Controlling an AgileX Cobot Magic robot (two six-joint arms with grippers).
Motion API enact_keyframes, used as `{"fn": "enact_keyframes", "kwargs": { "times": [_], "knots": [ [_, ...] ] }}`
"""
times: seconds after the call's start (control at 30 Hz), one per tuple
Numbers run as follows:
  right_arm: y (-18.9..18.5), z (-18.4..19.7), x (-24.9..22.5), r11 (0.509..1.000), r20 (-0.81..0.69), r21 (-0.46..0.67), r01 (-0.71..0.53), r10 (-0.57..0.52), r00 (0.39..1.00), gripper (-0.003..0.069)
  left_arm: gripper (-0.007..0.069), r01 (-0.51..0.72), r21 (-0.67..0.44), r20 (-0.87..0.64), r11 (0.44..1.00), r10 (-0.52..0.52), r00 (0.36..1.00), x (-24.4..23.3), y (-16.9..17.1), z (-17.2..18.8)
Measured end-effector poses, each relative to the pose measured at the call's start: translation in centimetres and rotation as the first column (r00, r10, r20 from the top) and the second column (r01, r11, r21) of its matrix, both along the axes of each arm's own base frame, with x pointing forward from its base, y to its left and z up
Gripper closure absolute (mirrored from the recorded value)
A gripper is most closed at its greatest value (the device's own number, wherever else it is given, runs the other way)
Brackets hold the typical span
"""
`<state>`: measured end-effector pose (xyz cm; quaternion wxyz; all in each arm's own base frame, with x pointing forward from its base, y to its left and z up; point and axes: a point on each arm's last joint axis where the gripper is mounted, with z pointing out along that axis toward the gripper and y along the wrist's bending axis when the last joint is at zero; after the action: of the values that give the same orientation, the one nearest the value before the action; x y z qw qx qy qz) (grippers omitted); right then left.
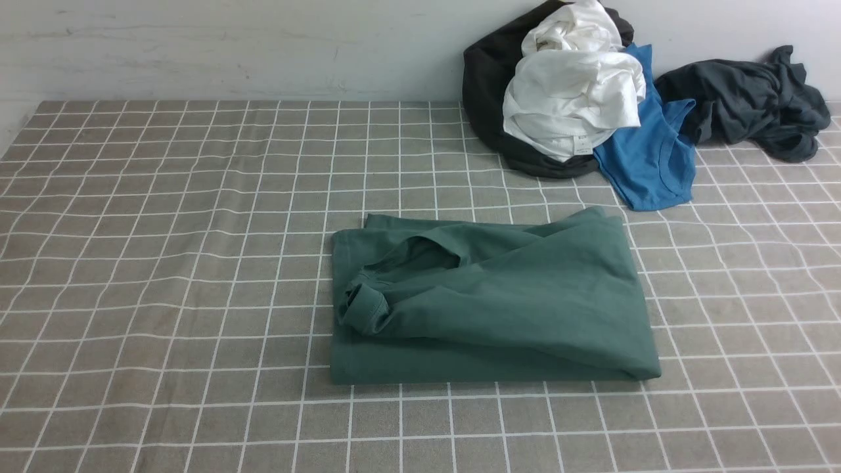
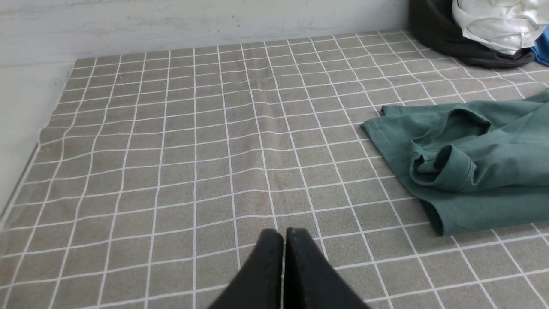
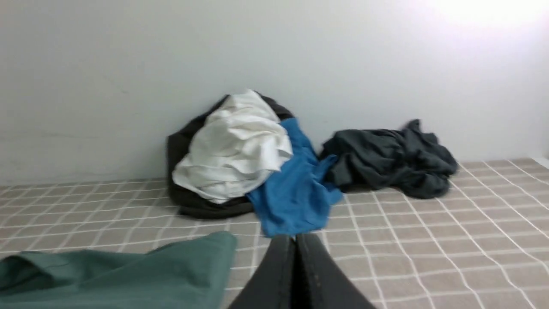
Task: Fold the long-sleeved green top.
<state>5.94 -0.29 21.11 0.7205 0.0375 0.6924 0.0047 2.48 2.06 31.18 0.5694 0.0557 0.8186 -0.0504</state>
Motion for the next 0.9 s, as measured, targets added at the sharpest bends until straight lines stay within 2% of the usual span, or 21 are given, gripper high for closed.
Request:
{"fn": "enact_keyframes", "kwargs": {
  "times": [0.1, 0.3, 0.6, 0.9],
  "knots": [
    [-0.2, -1.4, -0.2, 0.997, -0.048, 0.063, 0.035, -0.032, 0.998, 0.0673, 0.0633, 0.000, 0.000, 0.000, 1.000, 0.000, 1.000, 0.0, 0.0, 0.0],
    [-0.3, -2.9, -0.4, 0.994, -0.208, 0.091, 0.063, -0.043, 0.977, 0.0673, 0.0633, 0.000, 0.001, 0.001, 1.000, 0.000, 1.000, 0.0, 0.0, 0.0],
    [0.0, -2.9, -0.4, 0.996, -0.215, 0.091, 0.002, 0.018, 0.976, 0.0673, 0.0633, 0.000, 0.001, 0.001, 1.000, 0.000, 1.000, 0.0, 0.0, 0.0],
    [0.1, -2.9, -0.4, 0.996, -0.215, 0.091, -0.007, 0.027, 0.976, 0.0673, 0.0633, 0.000, 0.001, 0.001, 1.000, 0.000, 1.000, 0.0, 0.0, 0.0]
  ]
}}
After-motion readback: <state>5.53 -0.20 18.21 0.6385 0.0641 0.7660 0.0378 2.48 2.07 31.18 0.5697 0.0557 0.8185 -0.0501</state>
